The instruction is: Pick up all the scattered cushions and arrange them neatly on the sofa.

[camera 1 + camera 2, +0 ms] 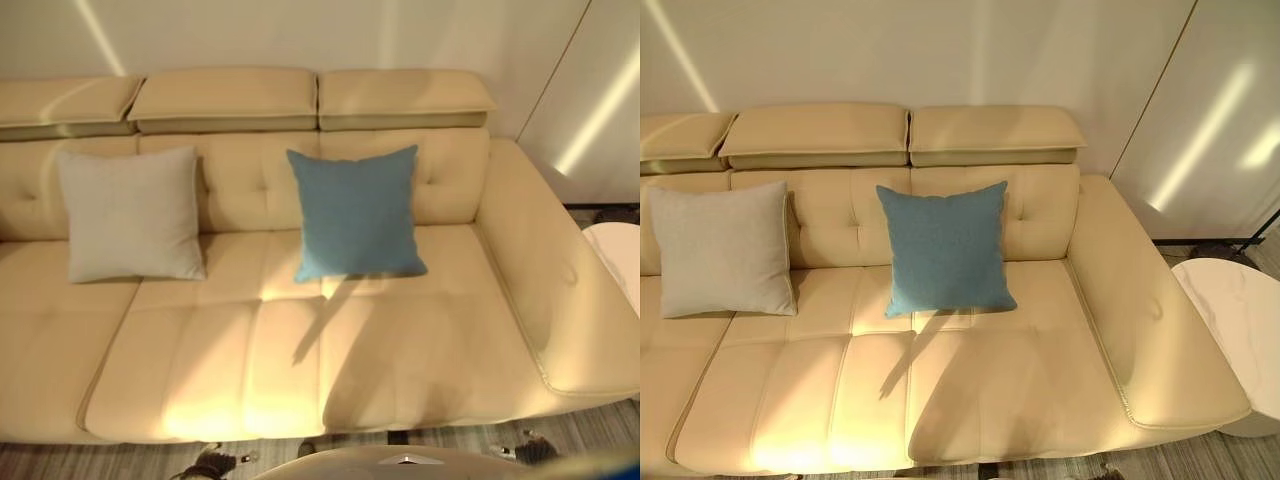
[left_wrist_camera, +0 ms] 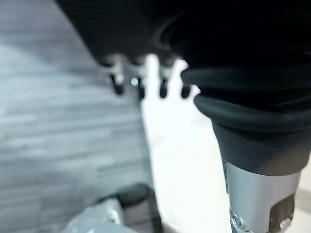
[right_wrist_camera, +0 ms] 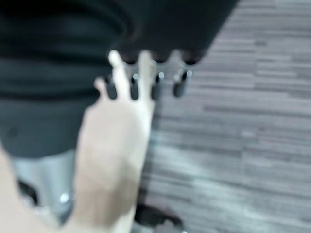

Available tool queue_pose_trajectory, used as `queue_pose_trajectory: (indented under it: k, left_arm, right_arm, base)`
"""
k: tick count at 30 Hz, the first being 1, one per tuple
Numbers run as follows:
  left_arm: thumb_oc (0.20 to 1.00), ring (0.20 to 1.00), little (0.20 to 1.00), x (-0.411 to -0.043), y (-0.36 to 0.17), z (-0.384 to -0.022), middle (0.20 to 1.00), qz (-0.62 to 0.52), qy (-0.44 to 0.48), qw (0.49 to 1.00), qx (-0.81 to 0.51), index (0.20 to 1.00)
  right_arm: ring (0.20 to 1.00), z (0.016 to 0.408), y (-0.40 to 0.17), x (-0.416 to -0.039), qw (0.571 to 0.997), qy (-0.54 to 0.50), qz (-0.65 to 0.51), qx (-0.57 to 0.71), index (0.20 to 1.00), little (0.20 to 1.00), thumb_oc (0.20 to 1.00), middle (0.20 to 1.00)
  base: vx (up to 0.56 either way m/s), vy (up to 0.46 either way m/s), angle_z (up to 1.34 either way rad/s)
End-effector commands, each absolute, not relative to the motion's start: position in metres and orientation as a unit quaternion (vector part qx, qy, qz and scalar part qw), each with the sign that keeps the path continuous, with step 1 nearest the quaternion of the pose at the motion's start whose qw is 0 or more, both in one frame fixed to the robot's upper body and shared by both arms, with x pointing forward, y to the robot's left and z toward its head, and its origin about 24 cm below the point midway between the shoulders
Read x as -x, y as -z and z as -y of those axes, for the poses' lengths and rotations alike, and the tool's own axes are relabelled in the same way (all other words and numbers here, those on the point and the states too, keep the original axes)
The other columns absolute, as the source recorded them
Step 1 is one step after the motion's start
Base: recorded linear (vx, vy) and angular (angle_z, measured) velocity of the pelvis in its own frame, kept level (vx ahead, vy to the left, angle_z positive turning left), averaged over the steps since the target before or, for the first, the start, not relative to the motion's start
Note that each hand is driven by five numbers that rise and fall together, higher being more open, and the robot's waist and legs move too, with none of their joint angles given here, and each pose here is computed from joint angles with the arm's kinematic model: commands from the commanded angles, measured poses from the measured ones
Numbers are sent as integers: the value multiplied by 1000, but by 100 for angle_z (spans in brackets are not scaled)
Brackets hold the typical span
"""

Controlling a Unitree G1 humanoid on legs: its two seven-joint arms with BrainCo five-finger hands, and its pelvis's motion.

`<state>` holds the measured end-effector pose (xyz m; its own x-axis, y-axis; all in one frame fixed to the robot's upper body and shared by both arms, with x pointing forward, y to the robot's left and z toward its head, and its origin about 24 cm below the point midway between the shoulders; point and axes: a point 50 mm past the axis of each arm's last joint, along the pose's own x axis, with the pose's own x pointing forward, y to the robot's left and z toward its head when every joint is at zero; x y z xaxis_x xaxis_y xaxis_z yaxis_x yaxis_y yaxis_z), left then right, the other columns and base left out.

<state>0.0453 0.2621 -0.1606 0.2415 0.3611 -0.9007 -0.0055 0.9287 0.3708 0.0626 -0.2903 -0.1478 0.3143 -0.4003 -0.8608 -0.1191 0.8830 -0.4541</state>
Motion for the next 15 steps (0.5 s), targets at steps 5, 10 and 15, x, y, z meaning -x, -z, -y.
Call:
queue_pose_trajectory:
  k: [5,10,15]
  left_arm:
    - [1000,1000,1000,-85,152,-272,1000,-569,-121,796,-167,1000]
    - [1000,1000,1000,-103,150,-266,1000,-551,-103,809,-176,1000]
    - [1000,1000,1000,-109,150,-260,1000,-551,-93,811,-175,1000]
  right_arm:
    - [1000,295,145,-77,783,111,-573,213,1000,1000,1000,1000]
    - [1000,293,145,-83,787,112,-569,210,1000,1000,1000,1000]
    - [1000,291,146,-83,783,111,-577,205,1000,1000,1000,1000]
  base:
    - [-114,-63,6]
    - [-214,-37,34]
    - [-201,108,23]
